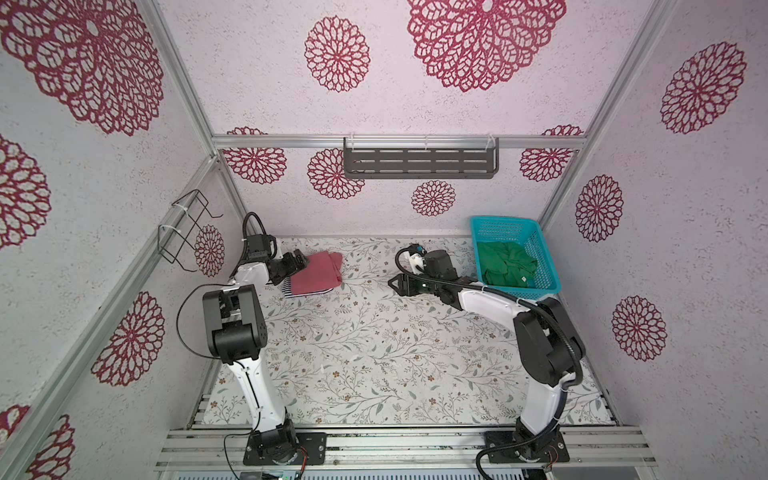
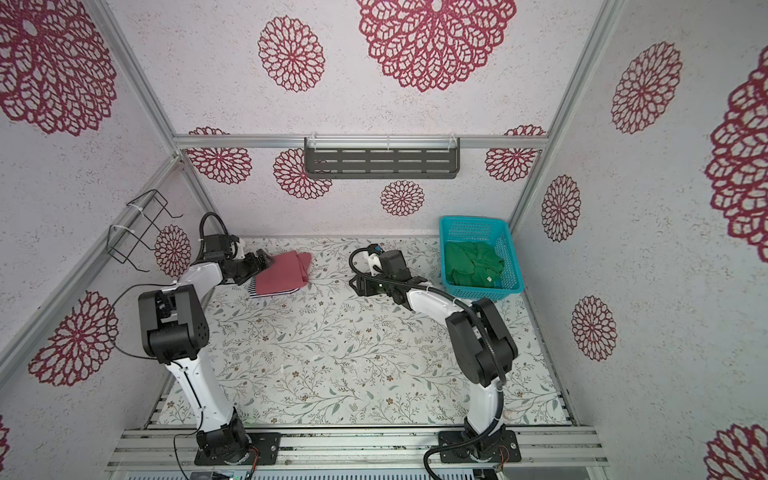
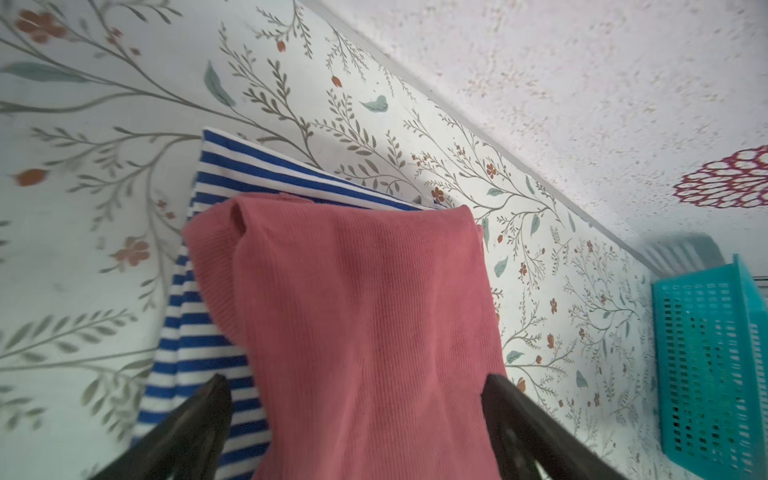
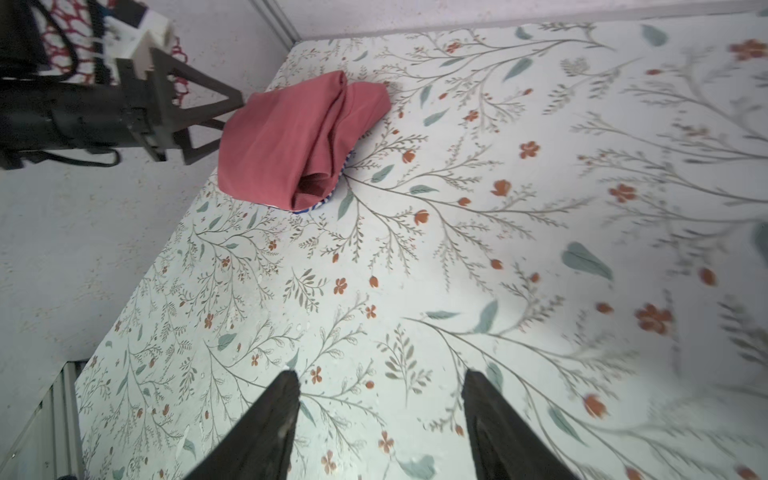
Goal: Fold and stack the tank tops
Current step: 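Release the right gripper and withdraw it while the left gripper holds the pink top, then lower the pink top onto the striped top with the left gripper and release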
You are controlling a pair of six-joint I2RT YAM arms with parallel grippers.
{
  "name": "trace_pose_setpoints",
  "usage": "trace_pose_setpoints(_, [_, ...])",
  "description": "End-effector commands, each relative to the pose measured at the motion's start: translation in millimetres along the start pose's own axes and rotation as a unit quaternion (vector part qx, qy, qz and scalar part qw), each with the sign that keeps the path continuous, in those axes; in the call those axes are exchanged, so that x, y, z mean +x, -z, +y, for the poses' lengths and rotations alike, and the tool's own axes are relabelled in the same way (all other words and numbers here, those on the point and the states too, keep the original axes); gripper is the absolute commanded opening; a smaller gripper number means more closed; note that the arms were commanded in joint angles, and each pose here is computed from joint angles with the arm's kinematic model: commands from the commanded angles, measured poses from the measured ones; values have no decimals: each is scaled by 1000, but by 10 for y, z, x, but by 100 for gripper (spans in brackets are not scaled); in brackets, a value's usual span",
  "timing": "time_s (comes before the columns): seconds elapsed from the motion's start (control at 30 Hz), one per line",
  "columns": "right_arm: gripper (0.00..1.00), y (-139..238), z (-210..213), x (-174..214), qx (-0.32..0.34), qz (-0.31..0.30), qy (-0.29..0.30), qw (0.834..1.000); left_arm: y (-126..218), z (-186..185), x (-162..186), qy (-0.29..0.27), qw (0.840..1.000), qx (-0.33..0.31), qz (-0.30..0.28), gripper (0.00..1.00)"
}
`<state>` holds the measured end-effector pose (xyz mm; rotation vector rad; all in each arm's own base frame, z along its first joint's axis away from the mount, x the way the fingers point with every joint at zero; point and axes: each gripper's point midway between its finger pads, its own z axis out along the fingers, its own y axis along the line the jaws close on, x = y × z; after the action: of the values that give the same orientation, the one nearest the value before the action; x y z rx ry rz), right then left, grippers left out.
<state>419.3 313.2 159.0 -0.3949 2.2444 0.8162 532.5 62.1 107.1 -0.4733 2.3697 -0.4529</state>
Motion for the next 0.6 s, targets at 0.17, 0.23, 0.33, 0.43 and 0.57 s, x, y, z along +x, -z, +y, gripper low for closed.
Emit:
trace_pose_setpoints(0.17, [66, 833, -558, 41, 136, 15, -54, 989, 826, -227, -490, -56, 990, -108, -69, 96])
trace_pose_setpoints(0.23, [66, 913, -625, 60, 144, 15, -64, 987, 661, -413, -360, -63, 992, -93, -49, 87])
trace_pose_setpoints(0.33, [66, 976, -623, 103, 144, 16, -68, 987, 233, -636, -129, -76, 994, -78, -9, 74])
trace_pose_setpoints(0.43, [66, 1025, -617, 173, 143, 21, -65, 987, -133, -842, 27, -104, 991, -82, 21, 66])
trace_pose_setpoints(0.57, [66, 1103, -646, 288, 150, 18, -68, 986, -481, -1026, 166, -134, 985, -103, 39, 64])
